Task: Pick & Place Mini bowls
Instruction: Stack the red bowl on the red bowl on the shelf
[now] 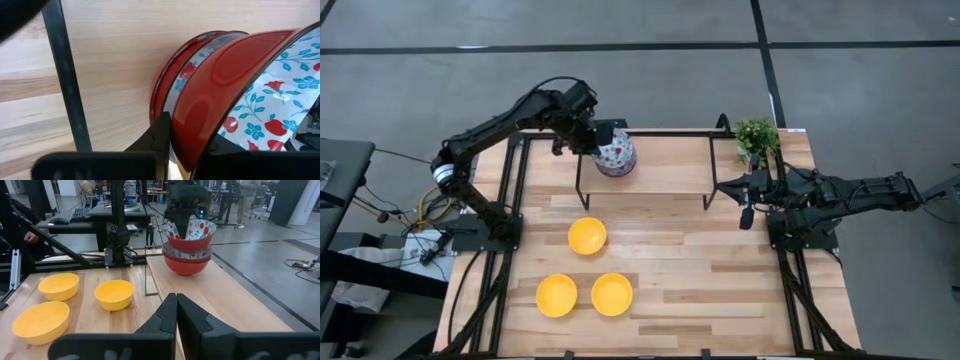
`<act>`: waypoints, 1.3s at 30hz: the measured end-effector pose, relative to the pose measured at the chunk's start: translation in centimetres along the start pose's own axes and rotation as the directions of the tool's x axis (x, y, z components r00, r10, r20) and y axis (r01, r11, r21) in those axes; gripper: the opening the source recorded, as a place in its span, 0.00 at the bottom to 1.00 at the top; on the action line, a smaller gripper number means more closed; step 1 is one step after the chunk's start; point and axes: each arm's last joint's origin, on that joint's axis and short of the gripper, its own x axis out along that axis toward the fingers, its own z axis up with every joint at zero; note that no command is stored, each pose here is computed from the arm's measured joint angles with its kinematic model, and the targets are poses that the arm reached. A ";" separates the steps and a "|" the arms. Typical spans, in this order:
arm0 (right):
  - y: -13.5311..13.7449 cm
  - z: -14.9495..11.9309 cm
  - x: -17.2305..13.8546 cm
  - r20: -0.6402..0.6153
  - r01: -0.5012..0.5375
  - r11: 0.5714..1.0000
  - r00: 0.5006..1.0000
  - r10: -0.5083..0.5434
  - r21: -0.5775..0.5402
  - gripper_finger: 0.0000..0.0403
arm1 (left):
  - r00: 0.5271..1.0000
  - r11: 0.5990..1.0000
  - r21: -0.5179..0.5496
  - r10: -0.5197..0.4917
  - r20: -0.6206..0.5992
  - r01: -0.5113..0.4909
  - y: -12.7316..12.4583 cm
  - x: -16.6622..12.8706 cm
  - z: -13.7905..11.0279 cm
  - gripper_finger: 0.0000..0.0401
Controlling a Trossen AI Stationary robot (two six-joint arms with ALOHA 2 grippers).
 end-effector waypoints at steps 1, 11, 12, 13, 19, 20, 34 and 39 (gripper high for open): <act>0.0 0.0 0.0 0.000 0.000 1.000 1.000 0.000 0.000 0.00 | 1.000 1.000 0.000 0.004 -0.003 -0.004 0.0 0.2 0.1 0.08; 0.0 0.0 0.0 0.000 0.000 1.000 1.000 0.000 0.000 0.00 | 0.998 0.999 0.043 0.026 -0.057 -0.024 -0.6 2.3 0.2 0.09; 0.0 0.0 0.0 0.000 0.000 1.000 1.000 0.000 0.000 0.00 | 0.998 0.999 0.046 0.026 -0.056 -0.023 -0.6 2.3 0.2 0.09; 0.0 0.0 0.0 0.000 0.000 1.000 1.000 0.000 0.000 0.00 | 0.998 0.999 0.050 0.023 -0.053 -0.020 -0.6 2.2 0.2 0.09; -0.2 0.0 0.0 -0.001 0.020 1.000 1.000 -0.020 0.000 0.00 | 0.999 0.998 0.064 -0.003 -0.035 0.005 -0.6 1.3 0.0 0.11; -0.3 0.0 0.1 -0.002 0.027 1.000 1.000 -0.027 0.001 0.00 | 0.999 0.998 0.064 -0.003 -0.035 0.005 -0.6 1.3 0.0 0.12; -0.8 0.0 0.2 -0.004 0.058 0.998 0.998 -0.058 0.010 0.00 | 0.999 0.997 0.075 -0.015 -0.035 0.018 -0.6 1.2 0.0 0.31; -0.8 0.0 0.2 -0.003 0.057 0.998 0.998 -0.057 0.010 0.00 | 0.999 0.997 0.068 -0.032 -0.014 0.033 -0.1 -0.1 0.0 0.32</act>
